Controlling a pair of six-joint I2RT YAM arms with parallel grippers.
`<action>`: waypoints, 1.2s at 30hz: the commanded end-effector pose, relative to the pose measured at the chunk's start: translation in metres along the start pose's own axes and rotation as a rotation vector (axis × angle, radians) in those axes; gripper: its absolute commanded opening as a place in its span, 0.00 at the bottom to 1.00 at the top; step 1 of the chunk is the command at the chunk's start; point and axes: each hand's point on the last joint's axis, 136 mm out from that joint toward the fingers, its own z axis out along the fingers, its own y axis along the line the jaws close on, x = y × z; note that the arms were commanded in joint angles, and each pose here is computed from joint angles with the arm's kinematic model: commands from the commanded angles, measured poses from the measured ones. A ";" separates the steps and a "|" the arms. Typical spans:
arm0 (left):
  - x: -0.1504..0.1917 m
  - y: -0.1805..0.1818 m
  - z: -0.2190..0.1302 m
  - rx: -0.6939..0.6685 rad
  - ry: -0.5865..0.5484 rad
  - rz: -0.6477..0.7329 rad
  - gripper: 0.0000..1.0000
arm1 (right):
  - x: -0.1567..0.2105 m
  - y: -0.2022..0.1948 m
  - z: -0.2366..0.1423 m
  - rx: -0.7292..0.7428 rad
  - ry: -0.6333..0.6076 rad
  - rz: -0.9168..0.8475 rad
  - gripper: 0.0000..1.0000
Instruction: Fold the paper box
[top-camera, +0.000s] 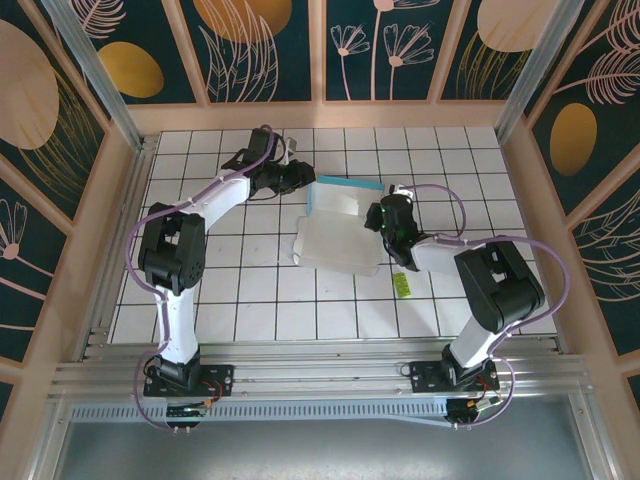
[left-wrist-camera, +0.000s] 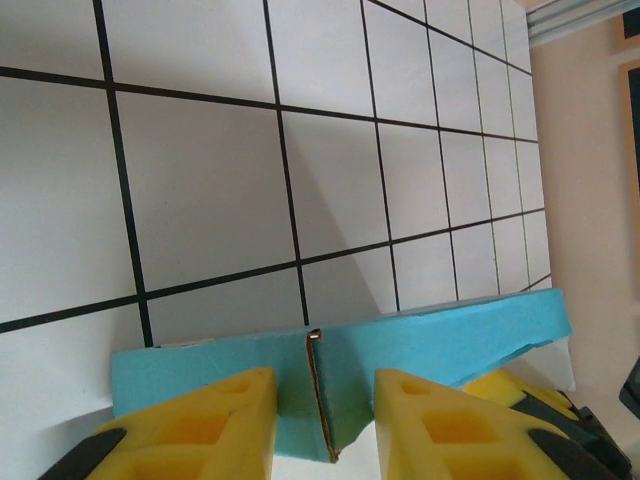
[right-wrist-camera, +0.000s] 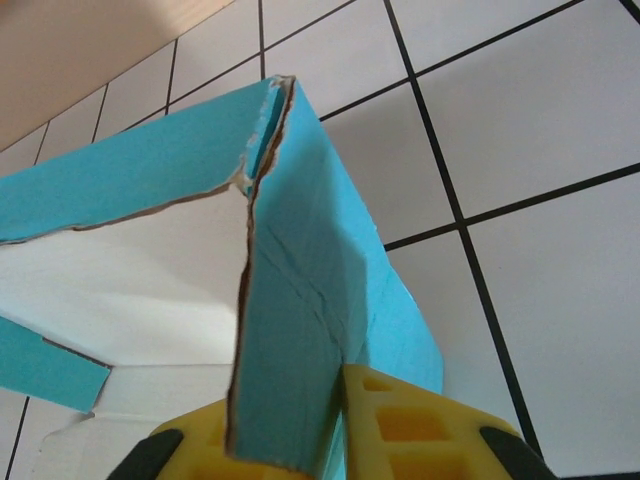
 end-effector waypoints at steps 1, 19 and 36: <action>0.014 -0.018 -0.004 0.060 0.042 0.003 0.31 | 0.041 -0.009 0.009 0.011 0.119 -0.013 0.18; 0.021 -0.006 -0.003 0.022 0.047 0.011 0.30 | 0.040 -0.023 -0.025 0.055 0.139 -0.105 0.45; 0.018 -0.003 -0.004 -0.002 0.039 0.042 0.30 | -0.048 -0.001 -0.111 -0.401 0.034 -0.547 0.70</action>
